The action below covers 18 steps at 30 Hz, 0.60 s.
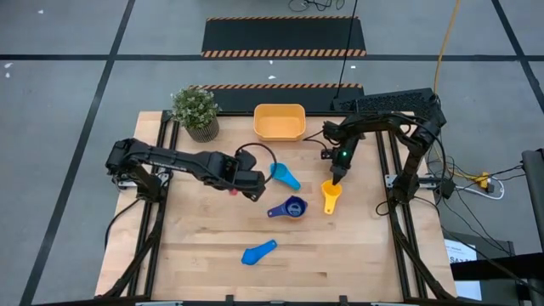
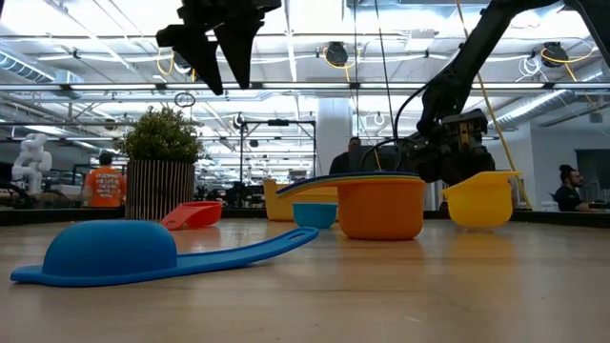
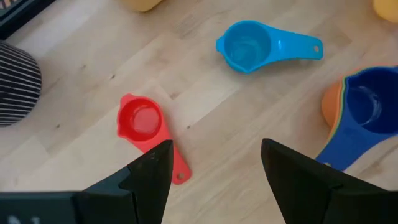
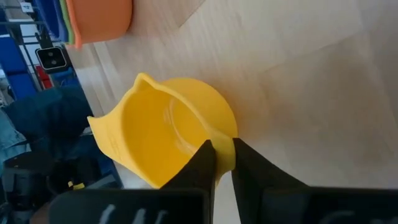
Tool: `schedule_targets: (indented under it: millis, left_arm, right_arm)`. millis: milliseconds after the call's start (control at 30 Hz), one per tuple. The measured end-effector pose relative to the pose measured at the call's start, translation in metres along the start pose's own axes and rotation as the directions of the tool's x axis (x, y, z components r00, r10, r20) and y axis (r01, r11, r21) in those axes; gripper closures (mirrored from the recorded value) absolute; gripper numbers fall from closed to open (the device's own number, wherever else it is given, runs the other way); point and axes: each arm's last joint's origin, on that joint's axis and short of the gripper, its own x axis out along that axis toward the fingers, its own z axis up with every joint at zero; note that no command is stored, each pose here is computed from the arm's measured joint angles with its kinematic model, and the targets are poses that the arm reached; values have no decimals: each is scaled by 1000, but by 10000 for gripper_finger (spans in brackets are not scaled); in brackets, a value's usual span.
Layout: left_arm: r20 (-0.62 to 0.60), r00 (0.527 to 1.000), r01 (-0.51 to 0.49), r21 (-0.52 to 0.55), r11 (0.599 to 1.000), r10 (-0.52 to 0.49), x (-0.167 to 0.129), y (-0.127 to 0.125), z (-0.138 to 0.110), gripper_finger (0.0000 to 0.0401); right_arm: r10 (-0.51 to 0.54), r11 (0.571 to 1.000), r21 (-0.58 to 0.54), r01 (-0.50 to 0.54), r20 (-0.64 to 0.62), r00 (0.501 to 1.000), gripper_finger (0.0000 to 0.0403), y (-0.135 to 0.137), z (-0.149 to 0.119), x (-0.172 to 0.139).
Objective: Nest measuring cups in basket
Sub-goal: Stack the yellow measuring cup on top of the dark blue measuring cup
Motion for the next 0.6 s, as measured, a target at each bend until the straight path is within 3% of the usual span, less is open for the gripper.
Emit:
schedule_targets:
  millis: [267,600]
  left_arm:
    - [-36,999,-1,-10,1000,1,-1,0,-4,158]
    - [46,999,-2,-220,975,12,-1,-2,-1,158]
  right_arm:
    - [7,999,46,-7,17,1000,385,12,-6,-9]
    - [5,1000,22,-6,66,998,385,17,-6,-14]
